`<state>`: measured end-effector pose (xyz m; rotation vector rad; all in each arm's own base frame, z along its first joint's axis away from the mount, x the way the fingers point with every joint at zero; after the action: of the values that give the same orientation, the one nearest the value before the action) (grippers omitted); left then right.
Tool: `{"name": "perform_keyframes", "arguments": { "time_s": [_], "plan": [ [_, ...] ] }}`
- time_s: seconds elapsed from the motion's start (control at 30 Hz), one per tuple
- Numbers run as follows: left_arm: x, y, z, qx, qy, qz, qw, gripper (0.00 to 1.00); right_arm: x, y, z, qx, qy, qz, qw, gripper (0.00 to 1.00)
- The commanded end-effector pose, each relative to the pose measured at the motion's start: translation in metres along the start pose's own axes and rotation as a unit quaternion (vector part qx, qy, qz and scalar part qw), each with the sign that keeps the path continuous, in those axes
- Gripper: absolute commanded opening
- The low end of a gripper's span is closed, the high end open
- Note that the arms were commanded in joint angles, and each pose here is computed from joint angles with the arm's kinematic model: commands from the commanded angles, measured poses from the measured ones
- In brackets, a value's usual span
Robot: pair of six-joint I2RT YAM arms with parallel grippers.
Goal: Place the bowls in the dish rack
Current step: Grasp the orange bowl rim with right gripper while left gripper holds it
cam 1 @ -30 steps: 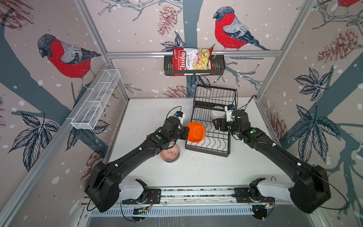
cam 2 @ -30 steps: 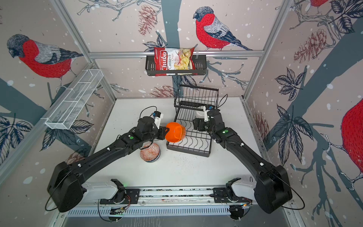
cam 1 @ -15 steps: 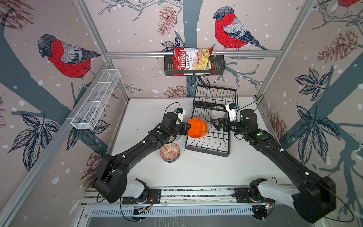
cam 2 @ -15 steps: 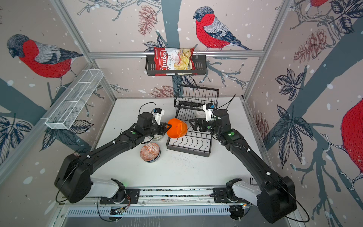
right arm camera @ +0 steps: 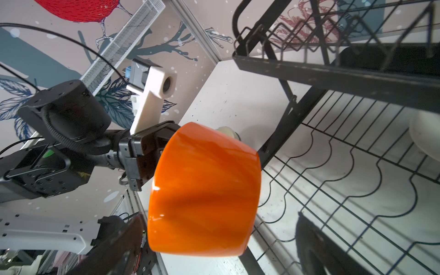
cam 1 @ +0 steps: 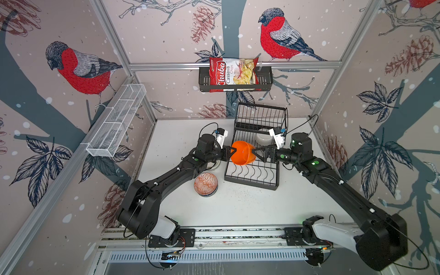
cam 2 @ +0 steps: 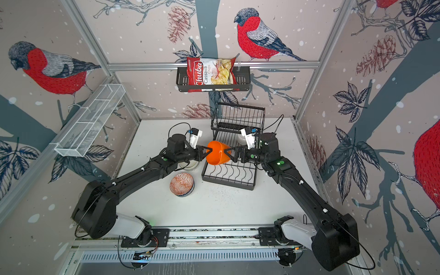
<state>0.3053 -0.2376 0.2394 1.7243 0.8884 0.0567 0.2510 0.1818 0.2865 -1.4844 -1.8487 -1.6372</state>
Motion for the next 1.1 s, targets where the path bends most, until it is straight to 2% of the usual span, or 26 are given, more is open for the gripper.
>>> {"name": "perform_keyframes", "arguments": {
  "time_s": [0.0,0.37,0.77,1.07],
  "plan": [
    [-0.007,0.018,-0.001,-0.038,-0.027,0.017,0.999,0.00,0.013,0.001,-0.001,0.001,0.036,-0.014,0.999,0.99],
    [-0.012,0.022,-0.001,-0.047,-0.053,0.019,0.997,0.00,0.013,-0.001,0.006,-0.002,0.028,-0.005,1.000,0.99],
    [-0.010,0.020,-0.001,-0.046,-0.049,0.019,0.998,0.00,0.018,-0.001,0.014,-0.001,0.036,0.002,0.999,1.00],
    [-0.009,0.019,-0.001,-0.047,-0.043,0.020,0.998,0.00,0.017,-0.003,0.019,0.003,0.030,0.011,0.999,0.96]
  ]
}}
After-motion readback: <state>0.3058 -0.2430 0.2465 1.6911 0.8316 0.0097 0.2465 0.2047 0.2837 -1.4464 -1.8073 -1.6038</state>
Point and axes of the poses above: each gripper's point midway between its finger pads, its own z axis out along the fingers, its own x axis along the line the jaws close on, y = z × x, the point moved 7 cm from there along -z, back along the fingers, and after that the axes turned 15 degrees about z, right-handed, at the moved point
